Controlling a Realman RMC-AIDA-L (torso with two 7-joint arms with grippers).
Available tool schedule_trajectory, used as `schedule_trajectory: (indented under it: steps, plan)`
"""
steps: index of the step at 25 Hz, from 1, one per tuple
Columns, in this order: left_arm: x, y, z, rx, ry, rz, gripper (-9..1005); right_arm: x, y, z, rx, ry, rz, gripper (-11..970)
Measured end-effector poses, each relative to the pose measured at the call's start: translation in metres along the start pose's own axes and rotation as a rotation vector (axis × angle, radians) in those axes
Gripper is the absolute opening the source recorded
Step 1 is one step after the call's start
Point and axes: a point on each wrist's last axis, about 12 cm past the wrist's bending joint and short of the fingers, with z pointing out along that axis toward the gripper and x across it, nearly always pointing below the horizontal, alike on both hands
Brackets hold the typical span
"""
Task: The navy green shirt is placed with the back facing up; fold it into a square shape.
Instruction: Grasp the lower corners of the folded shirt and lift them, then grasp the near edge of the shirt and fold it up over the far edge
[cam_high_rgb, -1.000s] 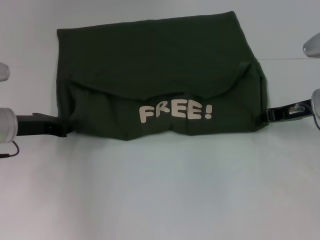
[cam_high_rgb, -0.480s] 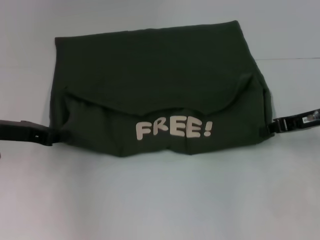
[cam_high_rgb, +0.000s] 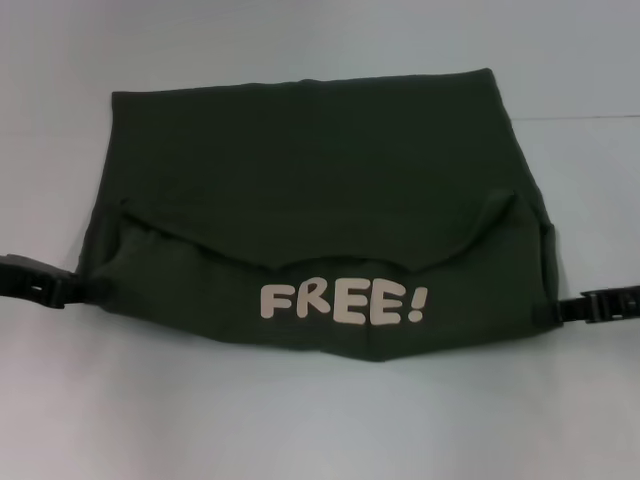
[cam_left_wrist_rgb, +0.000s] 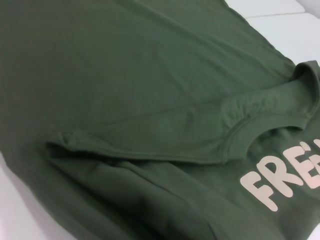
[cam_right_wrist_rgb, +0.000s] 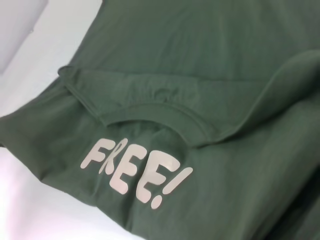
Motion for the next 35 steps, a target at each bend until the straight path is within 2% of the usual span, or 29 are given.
schedule_trajectory:
  steps: [11, 24, 29, 35]
  plan:
    - [0.008, -0.005, -0.014, 0.071, 0.030, 0.006, 53, 0.048, -0.006, -0.018, -0.087, -0.043, 0.037, 34]
    - [0.019, -0.008, -0.028, 0.103, 0.070, 0.001, 52, 0.082, -0.005, -0.031, -0.161, -0.083, 0.082, 34]
    - [0.016, -0.005, -0.035, 0.095, 0.030, -0.008, 52, 0.078, -0.007, -0.034, -0.157, -0.123, 0.080, 34]
    - [-0.005, 0.006, -0.041, 0.017, -0.128, -0.036, 52, 0.041, -0.008, -0.032, -0.132, -0.212, 0.041, 35]
